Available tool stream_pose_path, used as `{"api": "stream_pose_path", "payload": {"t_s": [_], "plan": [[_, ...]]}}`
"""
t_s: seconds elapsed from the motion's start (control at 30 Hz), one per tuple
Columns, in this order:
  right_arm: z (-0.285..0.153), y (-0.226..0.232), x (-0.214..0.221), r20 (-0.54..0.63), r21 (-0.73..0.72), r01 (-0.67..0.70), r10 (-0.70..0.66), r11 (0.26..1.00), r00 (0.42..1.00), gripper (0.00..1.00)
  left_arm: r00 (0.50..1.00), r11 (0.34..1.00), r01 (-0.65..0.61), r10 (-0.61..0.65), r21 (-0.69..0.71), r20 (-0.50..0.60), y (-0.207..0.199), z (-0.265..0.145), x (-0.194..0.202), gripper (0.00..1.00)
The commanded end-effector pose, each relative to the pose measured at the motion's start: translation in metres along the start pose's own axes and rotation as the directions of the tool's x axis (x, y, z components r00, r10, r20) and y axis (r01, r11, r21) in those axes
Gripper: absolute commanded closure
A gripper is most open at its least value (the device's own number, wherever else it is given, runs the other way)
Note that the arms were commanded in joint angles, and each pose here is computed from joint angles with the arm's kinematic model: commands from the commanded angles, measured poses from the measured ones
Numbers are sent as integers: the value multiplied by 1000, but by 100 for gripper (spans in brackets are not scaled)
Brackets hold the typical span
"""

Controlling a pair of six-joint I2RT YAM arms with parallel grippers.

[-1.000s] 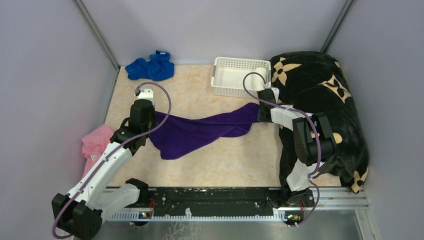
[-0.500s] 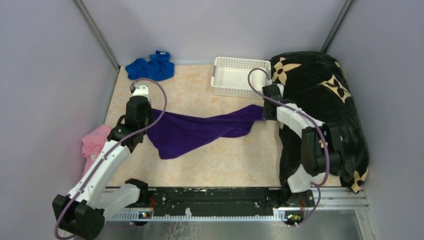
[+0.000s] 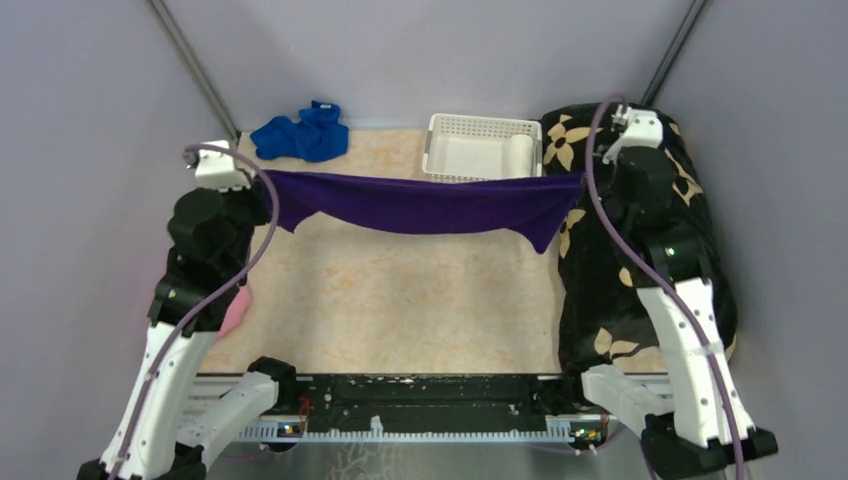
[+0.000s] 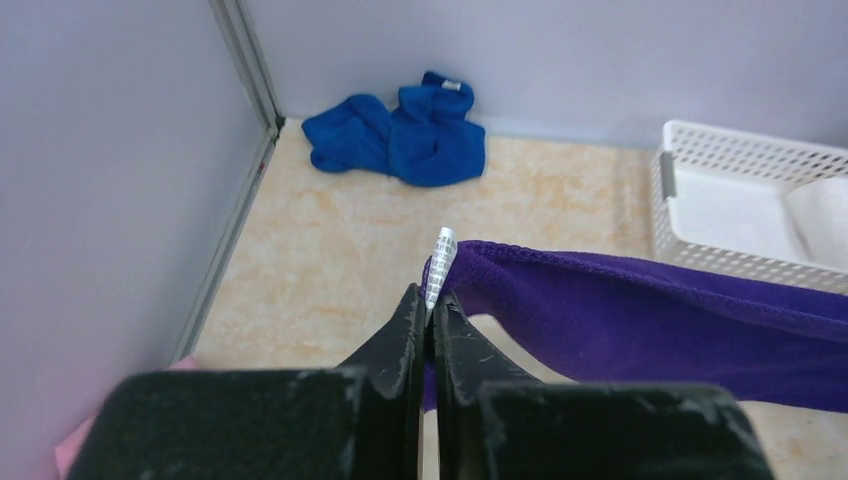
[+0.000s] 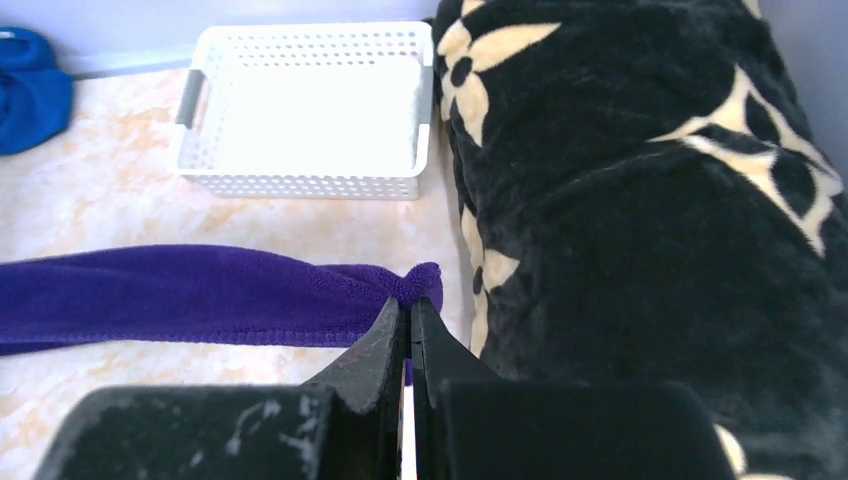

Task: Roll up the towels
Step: Pick up the towel at the center of the board, then flatten out the towel at the center of the board.

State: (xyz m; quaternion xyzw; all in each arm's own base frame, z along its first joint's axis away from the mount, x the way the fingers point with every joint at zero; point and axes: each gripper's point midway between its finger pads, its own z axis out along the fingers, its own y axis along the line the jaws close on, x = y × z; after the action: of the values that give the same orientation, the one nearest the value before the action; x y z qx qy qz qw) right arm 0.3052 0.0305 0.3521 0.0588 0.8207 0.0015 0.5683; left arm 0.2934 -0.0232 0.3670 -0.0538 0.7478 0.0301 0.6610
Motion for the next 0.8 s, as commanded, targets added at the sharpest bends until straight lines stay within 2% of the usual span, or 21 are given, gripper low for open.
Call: {"api": "stream_pose_path", "payload": {"t_s": [0.0,0.17,0.27,0.33,0.43,0.5,0.7,0.77], "plan": [[-61,-6,-3,8,-83,35,-34,996,999,100,997,999,-5,2,49,77,12,-43,-28,93],[-114,-13,-2,37,-134,42,-38,990,999,100,996,993,19,-29,117,87,15,-77,-23,92],[-125,-16,8,5,-140,34,-34,990,999,100,999,989,22,-27,149,29,12,-83,-3,91],[-115,-9,21,-49,-161,20,-28,987,998,100,999,989,15,-8,150,-47,9,-78,20,91],[-80,-1,47,-134,-145,-19,0,989,991,100,983,990,-9,34,140,-181,1,-56,66,90],[-47,2,69,-205,-107,-34,11,994,979,100,952,992,-37,72,123,-296,-5,-34,105,90],[62,3,127,-336,39,15,-1,999,942,100,824,991,-128,125,33,-553,-15,32,202,90],[95,2,138,-342,82,38,-8,996,940,100,784,989,-148,131,21,-607,-16,54,226,91]]}}
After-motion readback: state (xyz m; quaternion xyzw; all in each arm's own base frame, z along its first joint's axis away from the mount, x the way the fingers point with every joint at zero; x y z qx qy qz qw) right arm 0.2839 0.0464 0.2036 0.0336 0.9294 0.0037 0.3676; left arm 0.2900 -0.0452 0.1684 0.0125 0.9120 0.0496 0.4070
